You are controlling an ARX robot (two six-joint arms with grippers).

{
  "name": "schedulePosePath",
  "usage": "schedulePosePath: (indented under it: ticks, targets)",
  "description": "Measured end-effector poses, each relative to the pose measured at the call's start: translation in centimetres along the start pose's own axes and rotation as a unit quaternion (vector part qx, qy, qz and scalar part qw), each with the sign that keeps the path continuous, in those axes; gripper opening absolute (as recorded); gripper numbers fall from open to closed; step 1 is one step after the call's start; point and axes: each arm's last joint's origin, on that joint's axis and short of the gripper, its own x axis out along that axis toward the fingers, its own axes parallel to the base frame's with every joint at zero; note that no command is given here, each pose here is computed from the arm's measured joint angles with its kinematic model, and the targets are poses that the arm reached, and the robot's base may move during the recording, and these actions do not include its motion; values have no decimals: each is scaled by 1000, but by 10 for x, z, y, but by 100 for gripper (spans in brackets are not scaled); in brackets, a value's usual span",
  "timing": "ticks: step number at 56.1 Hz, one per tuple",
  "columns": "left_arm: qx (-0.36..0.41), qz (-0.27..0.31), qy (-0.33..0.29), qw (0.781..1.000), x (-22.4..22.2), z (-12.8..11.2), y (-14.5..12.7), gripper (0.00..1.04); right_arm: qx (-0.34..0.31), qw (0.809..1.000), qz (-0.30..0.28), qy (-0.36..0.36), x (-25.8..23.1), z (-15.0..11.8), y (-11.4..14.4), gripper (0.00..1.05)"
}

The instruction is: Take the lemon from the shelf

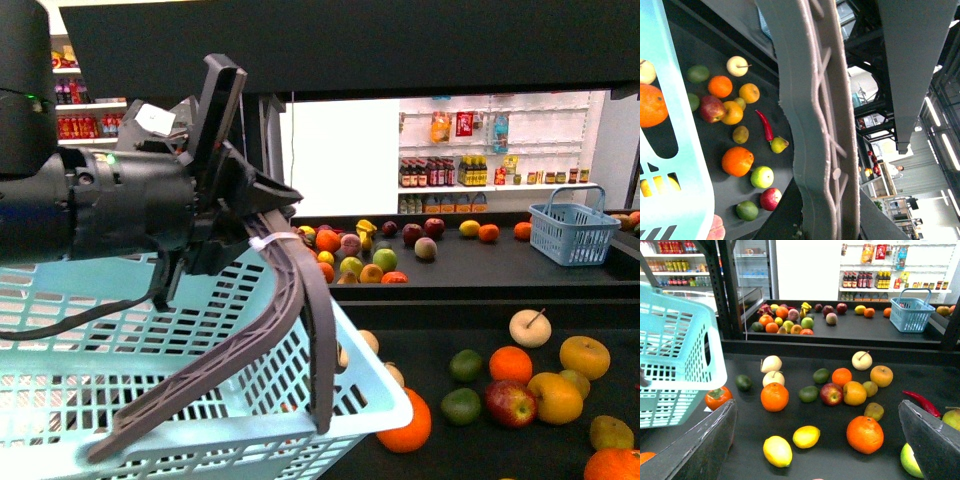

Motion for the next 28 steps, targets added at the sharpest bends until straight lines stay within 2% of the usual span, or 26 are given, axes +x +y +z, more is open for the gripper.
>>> schedulePosePath:
  ticks: [9,19,28]
  targets:
    - [8,-18,4,1000,17,-4,-10,10,0,1000,0,0,0,0,0,97]
    - [-3,-30,24,999,33,-20,-12,10,0,1000,0,0,0,0,0,97]
    - [-1,-32,20,999,37,-20,-16,10,0,1000,-3,2,0,0,0,97]
